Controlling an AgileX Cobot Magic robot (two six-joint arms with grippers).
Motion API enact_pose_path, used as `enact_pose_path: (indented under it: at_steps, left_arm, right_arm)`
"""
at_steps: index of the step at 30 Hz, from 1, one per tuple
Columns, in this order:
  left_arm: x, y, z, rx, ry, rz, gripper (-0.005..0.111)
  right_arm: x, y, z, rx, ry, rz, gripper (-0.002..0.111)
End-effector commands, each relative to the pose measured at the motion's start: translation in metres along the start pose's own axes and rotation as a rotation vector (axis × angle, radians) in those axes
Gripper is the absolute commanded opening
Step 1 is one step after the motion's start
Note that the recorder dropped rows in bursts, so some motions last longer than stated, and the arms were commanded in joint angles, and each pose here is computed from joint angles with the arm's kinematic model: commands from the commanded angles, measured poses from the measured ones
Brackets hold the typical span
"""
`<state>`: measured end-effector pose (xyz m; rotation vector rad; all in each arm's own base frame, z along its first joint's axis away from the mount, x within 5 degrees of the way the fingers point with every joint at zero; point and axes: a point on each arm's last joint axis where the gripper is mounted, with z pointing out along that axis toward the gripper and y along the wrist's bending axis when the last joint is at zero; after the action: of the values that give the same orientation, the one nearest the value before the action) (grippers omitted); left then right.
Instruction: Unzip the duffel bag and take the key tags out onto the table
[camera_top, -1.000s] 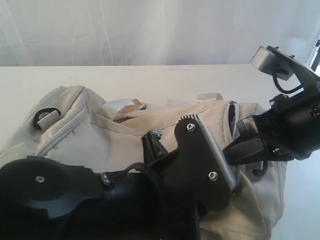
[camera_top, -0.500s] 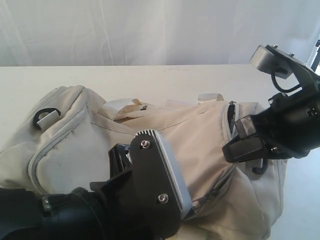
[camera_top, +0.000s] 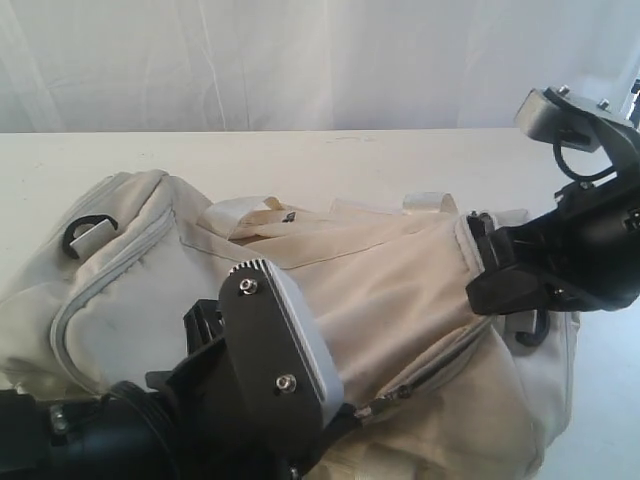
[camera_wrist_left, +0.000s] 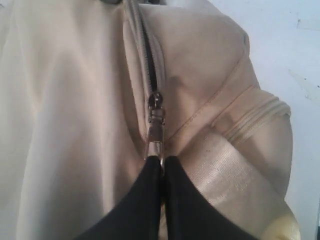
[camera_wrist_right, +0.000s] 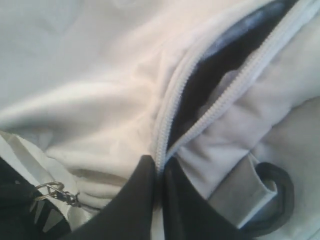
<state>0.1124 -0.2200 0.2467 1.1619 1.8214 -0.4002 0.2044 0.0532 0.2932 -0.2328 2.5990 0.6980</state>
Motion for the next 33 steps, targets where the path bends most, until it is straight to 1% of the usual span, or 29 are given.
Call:
enact_pose_path:
  at_steps: [1,2,3,5,6,8,9,10,11,12,14,17,21,22,24,25,27,29,31,33]
  left_arm:
    - [0.012,-0.002,-0.002,0.001,0.032,-0.083,0.000]
    - [0.015,-0.002,-0.002,-0.001,0.042,-0.094,0.000]
    - [0.019,-0.004,-0.001,0.017,0.050,-0.132,0.000]
    - [0.019,-0.004,-0.001,0.040,0.044,-0.151,0.000]
    - [0.019,-0.002,0.000,0.042,0.042,-0.161,0.000]
    - [0.017,0.009,0.002,0.106,0.012,-0.225,0.000]
    - [0.017,0.015,0.003,0.112,0.003,-0.239,0.000]
    - [0.019,0.024,0.005,0.097,0.003,-0.258,0.000]
    - [0.020,0.028,0.005,0.091,0.001,-0.267,0.000]
    - [0.021,0.033,0.008,0.106,-0.002,-0.290,0.000]
    - [0.023,0.036,0.013,0.159,-0.006,-0.319,0.000]
    - [0.026,0.038,0.020,0.193,0.010,-0.371,0.000]
    - [0.021,0.040,0.027,0.268,0.041,-0.372,0.000]
    - [0.021,0.040,0.028,0.304,0.072,-0.346,0.000]
    - [0.023,0.045,0.030,0.361,0.195,-0.323,0.000]
    - [0.024,0.049,0.030,0.365,0.259,-0.316,0.000]
    - [0.026,0.057,0.028,0.332,0.409,-0.282,0.000]
    - [0.022,0.065,0.024,0.284,0.483,-0.237,0.000]
    - [0.015,0.068,0.020,0.273,0.481,-0.216,0.000]
    - [0.006,0.069,0.012,0.271,0.452,-0.204,0.000]
  right_arm:
    - [-0.001,-0.001,-0.011,0.079,-0.079,-0.018,0.000]
    - [-0.001,-0.001,-0.012,0.079,-0.083,-0.020,0.000]
    - [0.000,0.000,-0.013,0.077,-0.080,-0.021,0.000]
    - [0.001,0.000,-0.012,0.072,-0.072,-0.019,0.000]
    - [0.001,0.000,-0.012,0.070,-0.069,-0.018,0.000]
    - [0.002,0.001,-0.012,0.061,-0.053,-0.016,0.000]
    - [0.003,0.001,-0.012,0.060,-0.051,-0.016,0.000]
    - [0.003,0.001,-0.013,0.060,-0.053,-0.017,0.000]
    - [0.003,0.002,-0.013,0.058,-0.055,-0.017,0.000]
    - [0.003,0.002,-0.014,0.058,-0.057,-0.018,0.000]
    - [0.003,0.002,-0.014,0.058,-0.057,-0.018,0.000]
    - [0.003,0.002,-0.014,0.059,-0.059,-0.018,0.000]
    - [0.003,0.002,-0.014,0.060,-0.060,-0.018,0.000]
    - [0.003,0.002,-0.014,0.060,-0.060,-0.018,0.000]
    - [0.003,0.002,-0.014,0.060,-0.060,-0.018,0.000]
    - [0.003,0.002,-0.014,0.060,-0.060,-0.018,0.000]
    - [0.002,0.002,-0.014,0.061,-0.065,-0.018,0.000]
    - [0.002,0.002,-0.014,0.063,-0.070,-0.018,0.000]
    - [0.002,0.002,-0.014,0.064,-0.072,-0.018,0.000]
    - [0.002,0.002,-0.014,0.065,-0.071,-0.019,0.000]
